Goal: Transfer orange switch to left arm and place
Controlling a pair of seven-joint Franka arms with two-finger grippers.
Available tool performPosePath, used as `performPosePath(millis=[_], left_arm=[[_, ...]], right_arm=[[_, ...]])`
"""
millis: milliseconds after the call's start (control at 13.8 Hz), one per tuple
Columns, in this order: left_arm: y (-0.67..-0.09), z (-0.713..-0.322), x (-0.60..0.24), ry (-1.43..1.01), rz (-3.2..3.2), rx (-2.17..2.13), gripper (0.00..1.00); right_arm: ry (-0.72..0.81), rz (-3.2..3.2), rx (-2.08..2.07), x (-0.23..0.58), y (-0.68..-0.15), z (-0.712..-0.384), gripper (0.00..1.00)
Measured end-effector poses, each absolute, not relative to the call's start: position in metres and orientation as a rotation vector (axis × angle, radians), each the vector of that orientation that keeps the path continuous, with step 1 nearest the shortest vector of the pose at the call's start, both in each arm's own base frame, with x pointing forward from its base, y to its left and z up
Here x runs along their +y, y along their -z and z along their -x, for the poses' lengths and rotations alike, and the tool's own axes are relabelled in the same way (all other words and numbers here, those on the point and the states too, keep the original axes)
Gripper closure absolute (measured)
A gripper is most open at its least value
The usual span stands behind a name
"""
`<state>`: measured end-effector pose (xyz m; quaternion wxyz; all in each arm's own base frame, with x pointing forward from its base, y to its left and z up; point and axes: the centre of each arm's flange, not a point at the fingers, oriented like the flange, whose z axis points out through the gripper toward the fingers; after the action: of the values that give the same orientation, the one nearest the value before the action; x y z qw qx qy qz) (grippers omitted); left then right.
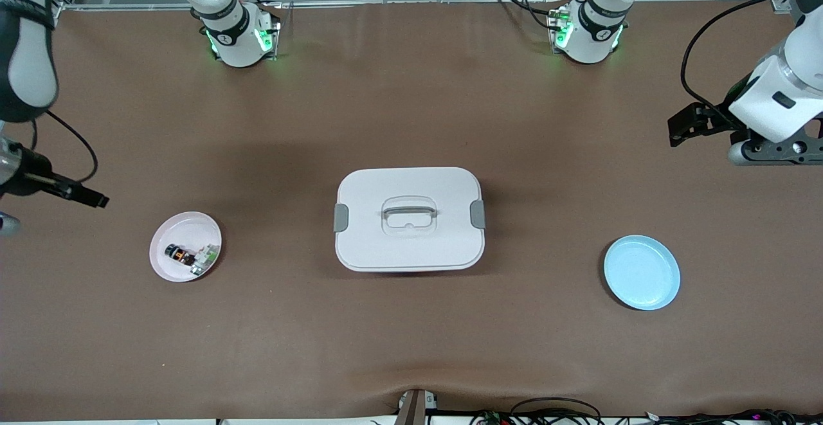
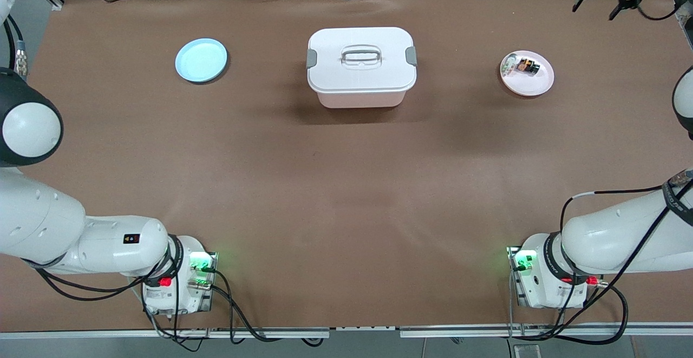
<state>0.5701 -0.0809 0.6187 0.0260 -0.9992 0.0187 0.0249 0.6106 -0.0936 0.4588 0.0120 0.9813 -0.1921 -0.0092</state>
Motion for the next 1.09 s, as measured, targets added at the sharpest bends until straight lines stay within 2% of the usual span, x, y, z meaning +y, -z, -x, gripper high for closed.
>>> performPosePath(millis=[217, 507, 724, 1086], left_arm=[[-0.614, -0.574, -0.082, -0.073, 3.091, 0.062, 0.00], [-0.603, -0.581, -0.082, -0.087, 3.092, 0.063, 0.00], [-0.596, -0.586, -0.081, -0.088, 3.095, 0.058, 0.00], [-0.583, -0.595, -0.080, -0.095, 3.099, 0.056, 0.00]], right_arm=[[-0.037, -3.060, -0.605, -0.094, -0.390, -0.619, 0.00], [0.020, -3.070, -0.624, -0.088, -0.318, -0.627, 0.00], [0.061, -3.065, -0.617, -0.084, -0.284, -0.629, 0.00], [0.092, -3.114, -0.757, -0.083, -0.258, -0.643, 0.00]])
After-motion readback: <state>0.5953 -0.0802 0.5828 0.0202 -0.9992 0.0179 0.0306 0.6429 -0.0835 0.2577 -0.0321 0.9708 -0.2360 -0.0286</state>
